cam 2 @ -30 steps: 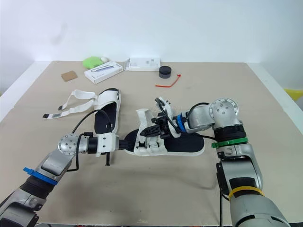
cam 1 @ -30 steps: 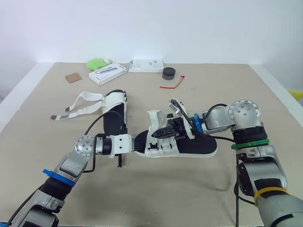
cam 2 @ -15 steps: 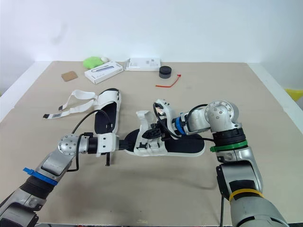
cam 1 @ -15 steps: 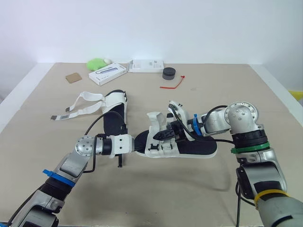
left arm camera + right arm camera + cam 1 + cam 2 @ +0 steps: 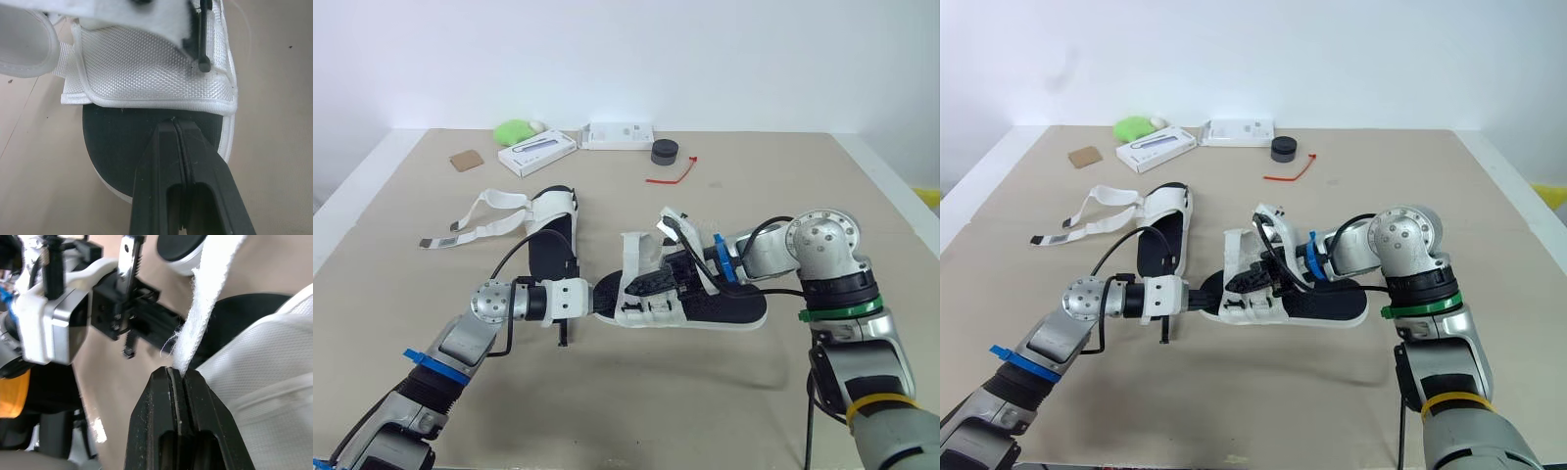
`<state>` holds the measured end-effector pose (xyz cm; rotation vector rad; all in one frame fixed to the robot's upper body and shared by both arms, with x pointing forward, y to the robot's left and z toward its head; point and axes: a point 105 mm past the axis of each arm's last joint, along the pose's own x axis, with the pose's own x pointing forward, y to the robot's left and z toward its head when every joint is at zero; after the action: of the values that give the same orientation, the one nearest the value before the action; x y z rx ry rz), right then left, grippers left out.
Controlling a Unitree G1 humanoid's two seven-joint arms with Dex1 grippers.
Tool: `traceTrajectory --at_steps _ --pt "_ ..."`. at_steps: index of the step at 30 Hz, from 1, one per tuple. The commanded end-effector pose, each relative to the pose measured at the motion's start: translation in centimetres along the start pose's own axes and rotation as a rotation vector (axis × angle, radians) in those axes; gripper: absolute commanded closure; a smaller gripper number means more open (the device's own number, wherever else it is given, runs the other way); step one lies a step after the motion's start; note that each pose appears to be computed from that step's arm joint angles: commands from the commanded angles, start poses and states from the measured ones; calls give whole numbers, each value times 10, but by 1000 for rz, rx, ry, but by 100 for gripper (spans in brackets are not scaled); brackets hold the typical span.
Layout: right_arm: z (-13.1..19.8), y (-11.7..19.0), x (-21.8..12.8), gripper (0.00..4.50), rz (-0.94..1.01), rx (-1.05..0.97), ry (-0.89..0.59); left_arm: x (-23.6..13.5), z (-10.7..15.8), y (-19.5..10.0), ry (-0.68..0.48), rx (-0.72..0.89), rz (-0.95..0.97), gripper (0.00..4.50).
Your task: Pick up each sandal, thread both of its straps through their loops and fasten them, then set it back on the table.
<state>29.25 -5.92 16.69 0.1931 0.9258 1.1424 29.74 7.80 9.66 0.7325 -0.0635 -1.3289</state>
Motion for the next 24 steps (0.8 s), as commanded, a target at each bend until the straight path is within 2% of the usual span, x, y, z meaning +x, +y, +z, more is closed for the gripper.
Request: traceTrajectory --at_steps 1,17,24 --pt "8 7 -5 443 25 -7 -21 -2 -40 -21 150 -90 -54 450" --pt "18 13 -8 443 64 49 -43 -3 -40 -23 153 -93 -54 450" --pt "21 0 -7 443 60 167 -65 -2 -40 -24 152 -90 -60 450"
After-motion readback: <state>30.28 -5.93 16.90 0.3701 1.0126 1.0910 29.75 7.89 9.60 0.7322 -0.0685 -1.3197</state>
